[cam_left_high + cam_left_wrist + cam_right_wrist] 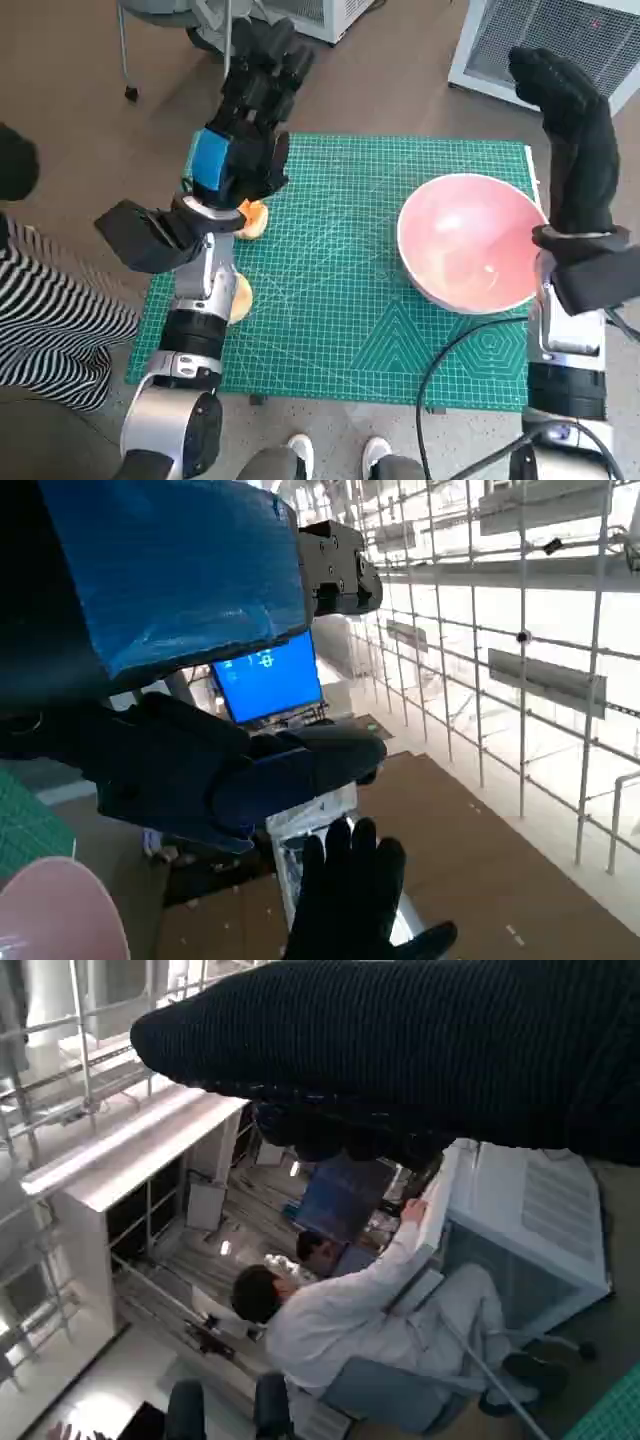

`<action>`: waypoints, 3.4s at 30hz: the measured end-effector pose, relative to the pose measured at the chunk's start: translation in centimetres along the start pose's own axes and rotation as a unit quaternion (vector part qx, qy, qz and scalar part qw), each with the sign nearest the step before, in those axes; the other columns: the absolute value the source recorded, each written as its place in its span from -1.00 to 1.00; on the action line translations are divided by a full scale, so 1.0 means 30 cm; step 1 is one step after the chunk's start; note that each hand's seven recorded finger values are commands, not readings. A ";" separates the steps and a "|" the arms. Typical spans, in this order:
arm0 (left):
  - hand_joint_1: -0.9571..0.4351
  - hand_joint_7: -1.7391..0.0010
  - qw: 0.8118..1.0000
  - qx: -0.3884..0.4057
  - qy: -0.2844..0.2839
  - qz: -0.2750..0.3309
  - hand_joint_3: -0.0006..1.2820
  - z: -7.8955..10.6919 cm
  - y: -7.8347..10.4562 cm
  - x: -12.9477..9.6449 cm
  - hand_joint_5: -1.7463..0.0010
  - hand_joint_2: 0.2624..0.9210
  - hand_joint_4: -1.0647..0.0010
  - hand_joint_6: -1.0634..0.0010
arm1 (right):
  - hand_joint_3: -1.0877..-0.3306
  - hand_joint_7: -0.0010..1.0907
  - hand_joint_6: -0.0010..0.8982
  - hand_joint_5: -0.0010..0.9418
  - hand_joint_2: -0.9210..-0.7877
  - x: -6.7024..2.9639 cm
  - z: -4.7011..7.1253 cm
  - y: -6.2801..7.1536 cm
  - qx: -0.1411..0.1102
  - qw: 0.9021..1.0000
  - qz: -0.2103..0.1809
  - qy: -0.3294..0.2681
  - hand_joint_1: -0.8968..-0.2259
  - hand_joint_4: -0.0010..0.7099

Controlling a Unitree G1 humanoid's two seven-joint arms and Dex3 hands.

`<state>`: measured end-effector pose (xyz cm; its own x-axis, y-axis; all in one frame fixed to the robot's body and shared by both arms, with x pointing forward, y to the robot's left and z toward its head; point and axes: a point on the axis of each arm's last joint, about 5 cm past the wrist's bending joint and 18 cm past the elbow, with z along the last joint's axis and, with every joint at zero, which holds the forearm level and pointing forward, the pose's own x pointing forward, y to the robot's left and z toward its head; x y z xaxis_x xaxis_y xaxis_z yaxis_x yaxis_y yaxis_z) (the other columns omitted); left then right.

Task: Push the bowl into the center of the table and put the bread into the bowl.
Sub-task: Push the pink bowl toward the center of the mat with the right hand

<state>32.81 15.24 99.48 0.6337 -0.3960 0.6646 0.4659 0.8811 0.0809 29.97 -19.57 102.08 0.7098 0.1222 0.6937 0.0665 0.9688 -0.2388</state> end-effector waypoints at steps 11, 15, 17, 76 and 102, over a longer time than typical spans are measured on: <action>-0.61 0.63 1.000 0.003 0.007 0.005 -0.25 -0.006 0.013 -0.017 0.76 1.00 0.99 1.00 | -0.14 -0.16 -1.00 -0.99 -1.00 -0.003 -0.014 0.005 0.000 1.000 -0.006 0.004 -0.56 -0.56; -0.61 0.62 1.000 0.003 0.008 0.008 -0.29 -0.007 0.013 -0.020 0.75 1.00 0.99 1.00 | -0.14 -0.17 -1.00 -1.00 -1.00 -0.005 -0.018 0.007 0.000 1.000 -0.005 0.006 -0.51 -0.56; -0.61 0.61 1.000 0.003 0.009 0.008 -0.30 -0.008 0.013 -0.022 0.75 1.00 0.99 1.00 | -0.14 -0.18 -1.00 -1.00 -1.00 -0.006 -0.019 0.008 0.000 1.000 -0.005 0.007 -0.48 -0.56; -0.59 0.59 0.999 0.010 0.027 0.020 -0.33 -0.019 0.029 -0.073 0.75 1.00 0.99 1.00 | -0.17 -0.19 -1.00 -1.00 -1.00 -0.062 -0.034 -0.087 -0.039 0.998 -0.039 -0.004 -0.43 -0.58; -0.60 0.57 0.999 0.007 0.040 0.034 -0.35 -0.027 0.052 -0.096 0.79 1.00 0.94 1.00 | -0.43 -0.27 -1.00 -1.00 -1.00 -0.244 -0.193 -0.268 -0.074 0.958 -0.204 0.186 -0.40 -0.62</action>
<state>32.20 17.55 97.08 0.7105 -0.3542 0.6081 0.4125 0.9097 0.0480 28.29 -29.51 94.99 0.8026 -0.3729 0.4657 0.4718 0.8745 -0.1128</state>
